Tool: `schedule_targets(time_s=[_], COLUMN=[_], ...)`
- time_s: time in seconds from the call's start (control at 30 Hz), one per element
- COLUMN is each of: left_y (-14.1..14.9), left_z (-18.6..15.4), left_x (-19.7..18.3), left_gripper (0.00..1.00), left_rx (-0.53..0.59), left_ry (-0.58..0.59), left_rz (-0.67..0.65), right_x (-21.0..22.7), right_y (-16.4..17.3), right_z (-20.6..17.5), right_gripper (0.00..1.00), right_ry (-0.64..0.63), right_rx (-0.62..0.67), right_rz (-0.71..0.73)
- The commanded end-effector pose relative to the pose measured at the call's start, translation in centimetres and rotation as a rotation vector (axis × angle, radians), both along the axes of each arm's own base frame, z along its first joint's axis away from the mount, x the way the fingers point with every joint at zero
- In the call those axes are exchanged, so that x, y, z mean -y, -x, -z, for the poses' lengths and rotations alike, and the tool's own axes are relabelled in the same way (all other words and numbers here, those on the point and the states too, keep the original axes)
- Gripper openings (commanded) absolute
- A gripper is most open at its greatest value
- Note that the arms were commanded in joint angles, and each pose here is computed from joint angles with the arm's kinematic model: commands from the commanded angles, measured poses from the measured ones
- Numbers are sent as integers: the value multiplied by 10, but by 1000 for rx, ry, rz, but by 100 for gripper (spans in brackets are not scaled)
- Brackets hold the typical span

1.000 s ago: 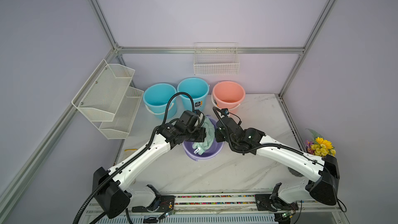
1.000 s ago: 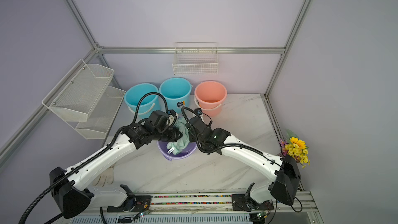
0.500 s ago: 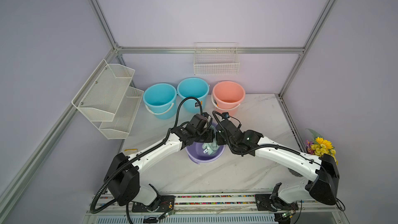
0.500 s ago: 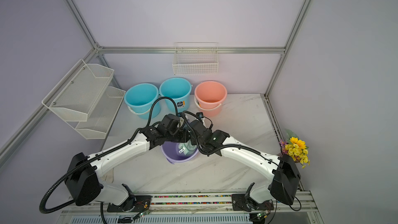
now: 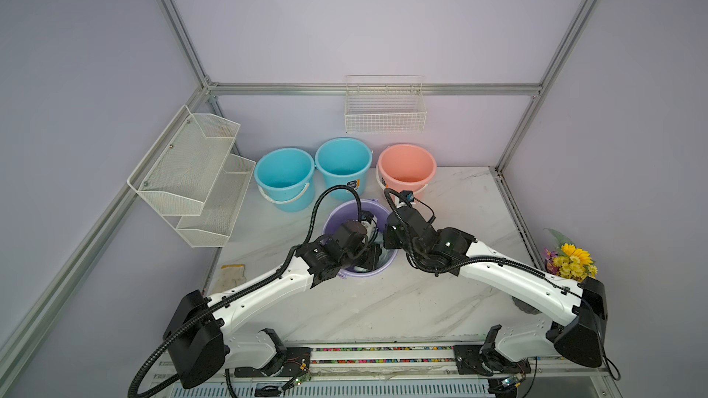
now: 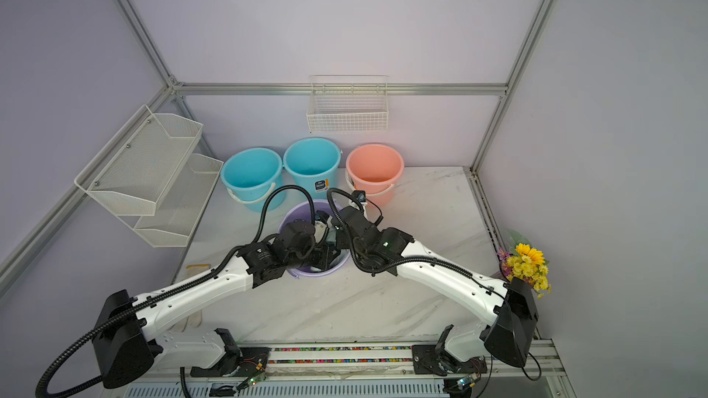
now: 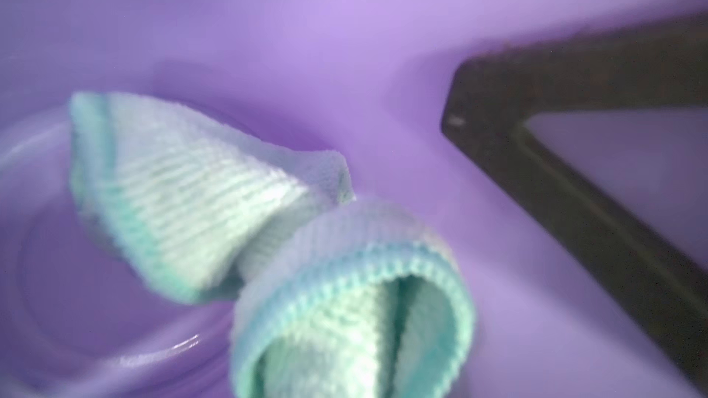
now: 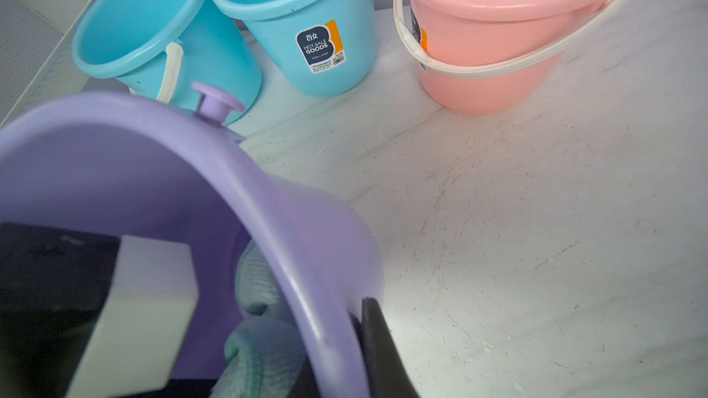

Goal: Wipe the inside of the bucket with a cloth
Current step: Wipe the dirt from the inside of the bucket.

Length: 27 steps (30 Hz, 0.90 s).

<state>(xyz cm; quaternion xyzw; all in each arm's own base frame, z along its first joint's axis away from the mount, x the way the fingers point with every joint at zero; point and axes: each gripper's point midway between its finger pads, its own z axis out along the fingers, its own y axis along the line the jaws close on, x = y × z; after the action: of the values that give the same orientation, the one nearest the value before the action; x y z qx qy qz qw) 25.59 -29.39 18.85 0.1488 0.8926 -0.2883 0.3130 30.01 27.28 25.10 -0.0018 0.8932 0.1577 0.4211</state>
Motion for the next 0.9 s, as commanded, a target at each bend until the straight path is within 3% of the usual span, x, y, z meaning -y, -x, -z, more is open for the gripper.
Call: schedule_targets(time_s=[0.0, 0.13, 0.23, 0.43, 0.63, 0.87], left_y=[-3, -15, -20, 2, 21, -6], left_z=[2, 15, 37, 76, 102, 93], left_x=[8, 11, 23, 11, -45, -120], left_gripper=[0, 0, 0, 0, 0, 0], left_rx=[49, 42, -22, -135, -192, -141], left_ry=[-17, -90, -164, -337, -658, -1116], left_rz=[49, 40, 79, 215, 300, 114], right_x=[-5, -15, -16, -1, 15, 21], right_y=[-4, 0, 2, 2, 0, 2], right_z=[-62, -66, -67, -69, -74, -71], right_gripper=[0, 0, 0, 0, 0, 0], right_ry=[-174, -204, -216, -155, -74, -45], right_rx=[112, 103, 103, 121, 138, 115], right_rz=[25, -30, -43, -9, 27, 36])
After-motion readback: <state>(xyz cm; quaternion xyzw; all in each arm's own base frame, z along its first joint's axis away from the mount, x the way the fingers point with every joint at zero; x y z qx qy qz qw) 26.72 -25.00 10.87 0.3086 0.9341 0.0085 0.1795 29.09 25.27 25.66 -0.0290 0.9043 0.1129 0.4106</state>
